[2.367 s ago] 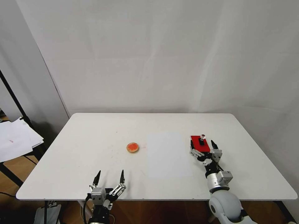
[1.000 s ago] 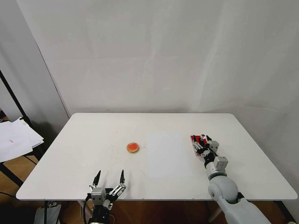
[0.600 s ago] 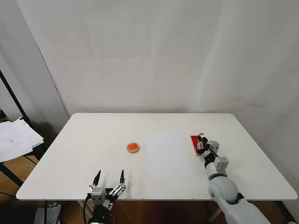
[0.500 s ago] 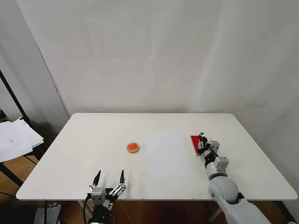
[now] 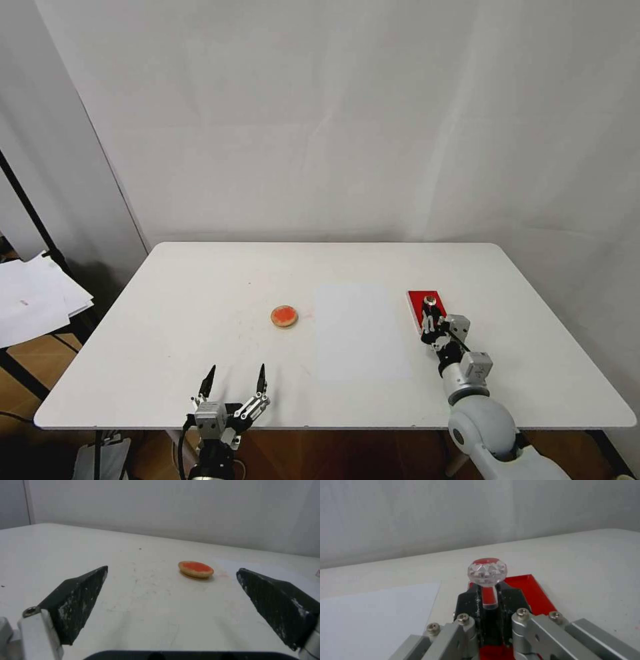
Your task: Pick up the stamp from the ink pad and place it onto another ink pad.
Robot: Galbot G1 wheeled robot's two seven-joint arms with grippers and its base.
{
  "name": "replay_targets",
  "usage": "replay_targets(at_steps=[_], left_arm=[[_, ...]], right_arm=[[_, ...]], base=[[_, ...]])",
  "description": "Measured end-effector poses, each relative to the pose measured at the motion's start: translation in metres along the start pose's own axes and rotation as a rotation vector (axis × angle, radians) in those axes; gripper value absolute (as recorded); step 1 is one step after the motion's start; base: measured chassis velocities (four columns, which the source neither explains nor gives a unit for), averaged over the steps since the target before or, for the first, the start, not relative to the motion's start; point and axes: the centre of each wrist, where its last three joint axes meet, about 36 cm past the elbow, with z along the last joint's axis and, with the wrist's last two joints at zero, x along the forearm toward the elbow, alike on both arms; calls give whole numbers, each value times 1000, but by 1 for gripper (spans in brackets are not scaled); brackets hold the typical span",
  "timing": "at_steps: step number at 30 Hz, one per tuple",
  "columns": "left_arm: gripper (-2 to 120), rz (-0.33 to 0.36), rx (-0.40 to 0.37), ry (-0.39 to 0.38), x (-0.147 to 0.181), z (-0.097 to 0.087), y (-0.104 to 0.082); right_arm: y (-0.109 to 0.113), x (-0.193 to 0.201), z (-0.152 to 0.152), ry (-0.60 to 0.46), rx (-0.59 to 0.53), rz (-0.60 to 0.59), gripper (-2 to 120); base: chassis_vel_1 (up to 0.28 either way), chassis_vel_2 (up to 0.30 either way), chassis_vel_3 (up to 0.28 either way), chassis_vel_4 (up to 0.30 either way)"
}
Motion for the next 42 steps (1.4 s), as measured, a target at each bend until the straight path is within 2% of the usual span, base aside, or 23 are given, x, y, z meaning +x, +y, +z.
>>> replay_targets(at_steps=[12, 17, 20, 22, 24, 27, 33, 42], left_arm=[[102, 0, 0, 0, 0, 0, 0], [102, 0, 0, 0, 0, 0, 0], [102, 0, 0, 0, 0, 0, 0], [102, 0, 0, 0, 0, 0, 0], [102, 0, 0, 0, 0, 0, 0], [102, 0, 0, 0, 0, 0, 0], [102, 0, 0, 0, 0, 0, 0], [102, 0, 0, 0, 0, 0, 0]], right_arm=[[-2, 18, -1, 13, 14, -10, 8], [3, 12, -18, -75, -23, -5, 8], [20, 15, -46, -118, -75, -68, 8], [25, 18, -51, -116, -83, -89, 8], [41, 30, -57, -87, -102, -155, 8], [58, 49, -49, -34, -113, -230, 8], [72, 60, -33, 9, -104, -293, 8], [85, 25, -20, 11, -88, -315, 8]], base=[[0, 0, 0, 0], [0, 0, 0, 0], [0, 0, 0, 0], [0, 0, 0, 0], [0, 0, 0, 0], [0, 0, 0, 0], [0, 0, 0, 0], [0, 0, 0, 0]])
